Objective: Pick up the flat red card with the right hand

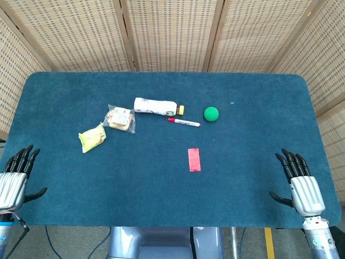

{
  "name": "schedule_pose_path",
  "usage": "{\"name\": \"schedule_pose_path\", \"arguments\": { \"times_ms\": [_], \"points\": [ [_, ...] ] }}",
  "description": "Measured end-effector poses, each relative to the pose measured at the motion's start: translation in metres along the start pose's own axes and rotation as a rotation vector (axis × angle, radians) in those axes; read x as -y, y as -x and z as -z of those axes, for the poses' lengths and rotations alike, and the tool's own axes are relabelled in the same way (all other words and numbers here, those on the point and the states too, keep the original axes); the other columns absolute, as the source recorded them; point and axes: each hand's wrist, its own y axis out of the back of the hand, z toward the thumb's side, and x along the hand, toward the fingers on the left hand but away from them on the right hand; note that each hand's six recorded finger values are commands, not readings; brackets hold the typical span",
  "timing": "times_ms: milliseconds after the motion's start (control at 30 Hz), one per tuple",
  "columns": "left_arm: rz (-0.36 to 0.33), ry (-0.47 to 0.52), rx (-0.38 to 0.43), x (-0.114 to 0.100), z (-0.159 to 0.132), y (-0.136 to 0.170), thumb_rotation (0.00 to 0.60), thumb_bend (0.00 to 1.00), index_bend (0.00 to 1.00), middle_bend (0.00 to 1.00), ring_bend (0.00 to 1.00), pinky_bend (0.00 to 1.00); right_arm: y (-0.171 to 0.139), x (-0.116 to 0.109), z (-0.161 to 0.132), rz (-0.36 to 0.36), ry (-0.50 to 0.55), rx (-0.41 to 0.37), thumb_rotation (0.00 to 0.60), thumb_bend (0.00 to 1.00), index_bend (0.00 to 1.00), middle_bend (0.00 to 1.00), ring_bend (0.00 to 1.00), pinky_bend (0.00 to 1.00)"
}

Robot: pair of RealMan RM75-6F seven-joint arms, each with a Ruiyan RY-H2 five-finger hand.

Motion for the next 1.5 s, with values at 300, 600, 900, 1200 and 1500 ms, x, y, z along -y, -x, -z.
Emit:
{"name": "schedule_pose_path", "arguments": {
  "times_ms": [300, 600, 900, 1200, 1500],
  "points": [
    [0.014, -0.008, -0.007, 0.0029, 0.001, -0.0011, 0.6, 0.07, 0.0, 0.0, 0.0, 0.11, 0.001, 0.0027, -0.0006, -0.013, -0.008, -0.001, 0.6, 0.23, 0.05, 0.0, 0.0, 0.0],
    [0.01, -0.004, -0.007, 0.0017, 0.0009, -0.0017, 0.6, 0.08, 0.0, 0.0, 0.0, 0.11, 0.0006, 0.0032, -0.0012, -0.013, -0.011, -0.004, 0.6, 0.23, 0.05, 0.0, 0.0, 0.0],
    [0.013, -0.009, -0.007, 0.0017, 0.0005, -0.0011, 0.6, 0.08, 0.0, 0.0, 0.0, 0.11, 0.0002, 0.0048, -0.0017, -0.021, -0.011, -0.007, 0.6, 0.23, 0.05, 0.0, 0.0, 0.0],
    [0.01, -0.003, -0.011, 0.0005, 0.0007, -0.0008, 0.6, 0.08, 0.0, 0.0, 0.0, 0.11, -0.0004, 0.0039, -0.0025, -0.018, -0.007, -0.012, 0.6, 0.23, 0.05, 0.0, 0.0, 0.0],
    [0.004, -0.001, -0.009, -0.0009, 0.0003, -0.0005, 0.6, 0.08, 0.0, 0.0, 0.0, 0.11, 0.0002, 0.0044, -0.0025, -0.019, -0.008, -0.01, 0.6, 0.23, 0.05, 0.0, 0.0, 0.0]
  ]
}}
